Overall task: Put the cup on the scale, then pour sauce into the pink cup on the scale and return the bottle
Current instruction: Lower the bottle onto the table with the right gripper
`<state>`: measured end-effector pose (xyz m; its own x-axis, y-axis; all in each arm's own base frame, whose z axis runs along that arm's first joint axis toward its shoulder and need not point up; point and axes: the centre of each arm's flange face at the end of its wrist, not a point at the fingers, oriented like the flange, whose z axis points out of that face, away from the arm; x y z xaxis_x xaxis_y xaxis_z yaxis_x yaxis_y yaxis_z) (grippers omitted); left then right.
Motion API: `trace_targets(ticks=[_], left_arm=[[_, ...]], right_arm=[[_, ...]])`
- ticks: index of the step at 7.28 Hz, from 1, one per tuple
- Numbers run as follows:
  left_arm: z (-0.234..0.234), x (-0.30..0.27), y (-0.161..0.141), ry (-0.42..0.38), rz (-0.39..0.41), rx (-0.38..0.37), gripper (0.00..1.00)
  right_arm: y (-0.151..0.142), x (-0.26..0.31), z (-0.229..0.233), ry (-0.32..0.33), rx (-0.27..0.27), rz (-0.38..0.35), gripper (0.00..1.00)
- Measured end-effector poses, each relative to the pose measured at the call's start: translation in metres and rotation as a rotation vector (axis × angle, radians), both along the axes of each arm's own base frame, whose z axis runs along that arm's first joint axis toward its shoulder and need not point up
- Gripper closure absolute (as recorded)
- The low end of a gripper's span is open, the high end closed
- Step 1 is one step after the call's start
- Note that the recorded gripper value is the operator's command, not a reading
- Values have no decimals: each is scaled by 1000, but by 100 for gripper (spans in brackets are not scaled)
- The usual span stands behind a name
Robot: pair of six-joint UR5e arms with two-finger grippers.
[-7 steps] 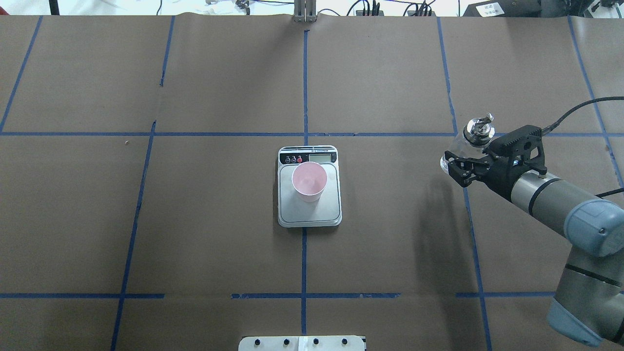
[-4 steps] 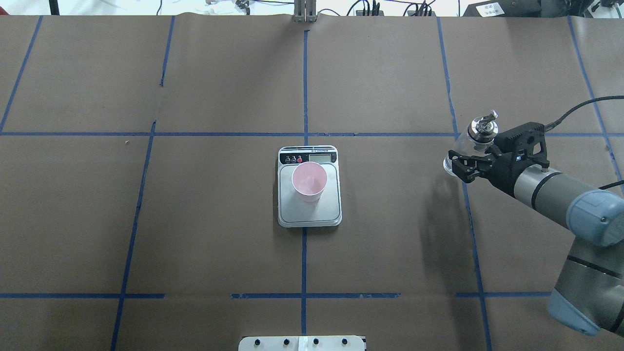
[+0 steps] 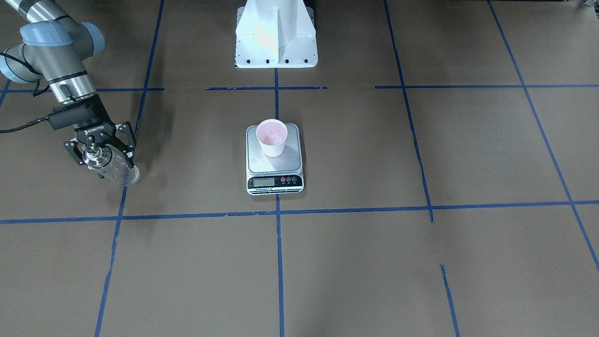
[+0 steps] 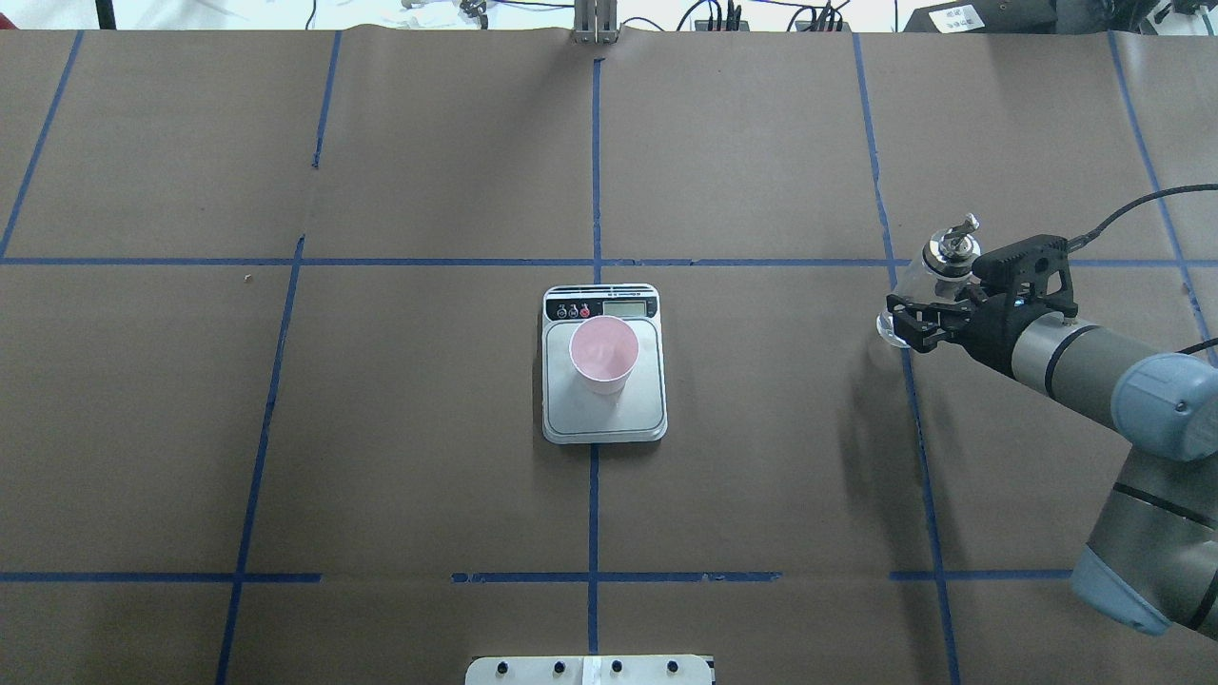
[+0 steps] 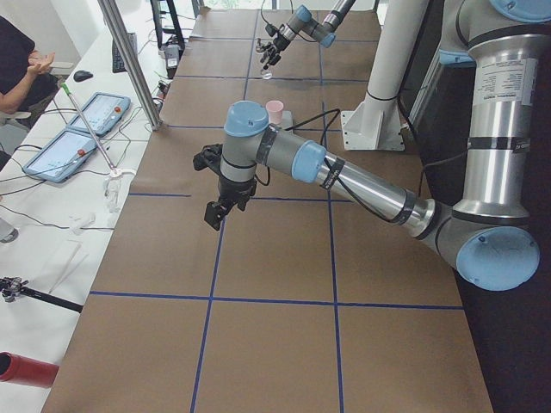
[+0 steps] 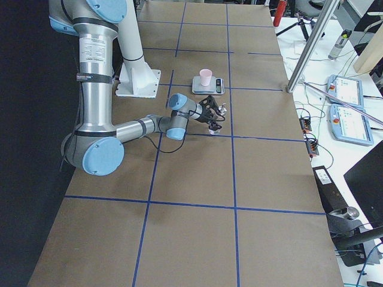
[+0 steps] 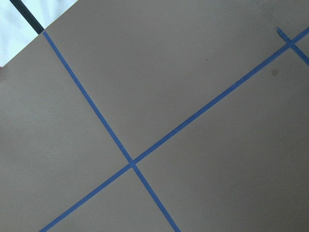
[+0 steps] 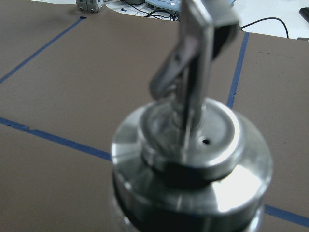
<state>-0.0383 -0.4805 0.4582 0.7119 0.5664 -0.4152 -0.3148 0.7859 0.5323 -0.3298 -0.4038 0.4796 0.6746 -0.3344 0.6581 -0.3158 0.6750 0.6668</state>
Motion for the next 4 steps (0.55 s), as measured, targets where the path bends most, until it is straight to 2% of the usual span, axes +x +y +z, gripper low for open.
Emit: trace_targets(ticks=[4], left_arm=[[2,0,-1,1,-8,-11,0]], right_arm=[[-2,-2,12,21,-11,-3,100]])
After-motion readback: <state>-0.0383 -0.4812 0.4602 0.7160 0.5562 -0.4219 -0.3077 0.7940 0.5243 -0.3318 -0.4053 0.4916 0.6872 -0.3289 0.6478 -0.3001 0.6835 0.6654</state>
